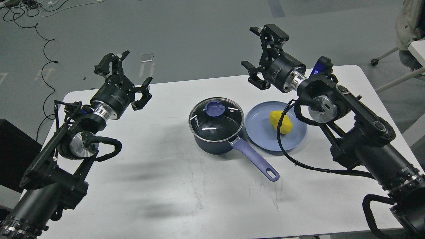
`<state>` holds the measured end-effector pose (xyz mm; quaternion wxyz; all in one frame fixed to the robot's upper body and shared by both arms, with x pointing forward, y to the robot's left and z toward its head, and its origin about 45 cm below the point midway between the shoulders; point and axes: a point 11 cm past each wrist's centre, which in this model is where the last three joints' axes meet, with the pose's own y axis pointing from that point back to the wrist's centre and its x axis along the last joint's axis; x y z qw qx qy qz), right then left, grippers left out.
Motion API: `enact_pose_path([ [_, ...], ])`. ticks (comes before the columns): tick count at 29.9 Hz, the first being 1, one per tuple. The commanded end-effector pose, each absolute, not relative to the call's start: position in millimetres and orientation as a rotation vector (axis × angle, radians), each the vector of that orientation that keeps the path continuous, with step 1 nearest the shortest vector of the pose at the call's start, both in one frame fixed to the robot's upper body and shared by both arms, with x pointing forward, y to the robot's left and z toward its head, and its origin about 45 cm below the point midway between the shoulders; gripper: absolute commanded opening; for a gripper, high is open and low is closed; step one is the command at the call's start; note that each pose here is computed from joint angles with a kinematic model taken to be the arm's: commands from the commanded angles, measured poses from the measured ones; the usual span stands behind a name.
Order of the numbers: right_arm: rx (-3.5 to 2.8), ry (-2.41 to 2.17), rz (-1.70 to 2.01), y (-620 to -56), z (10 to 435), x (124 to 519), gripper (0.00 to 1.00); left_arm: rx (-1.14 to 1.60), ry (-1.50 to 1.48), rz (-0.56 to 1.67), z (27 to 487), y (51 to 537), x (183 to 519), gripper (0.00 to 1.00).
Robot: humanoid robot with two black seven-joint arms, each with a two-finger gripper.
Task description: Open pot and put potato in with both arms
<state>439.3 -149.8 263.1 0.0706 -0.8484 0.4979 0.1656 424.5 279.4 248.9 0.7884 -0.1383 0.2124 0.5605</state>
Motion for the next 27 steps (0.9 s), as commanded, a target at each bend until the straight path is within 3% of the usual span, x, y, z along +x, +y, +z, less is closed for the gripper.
enact_pose_path([
  [1, -2.555, 1.491, 0.487, -148, 267, 441, 1.0, -0.289, 0.456, 1.214, 249, 281, 424, 0.98],
  [27, -2.584, 1.471, 0.468, -142, 268, 438, 1.0, -0.255, 0.423, 1.188, 245, 267, 423, 0.98],
])
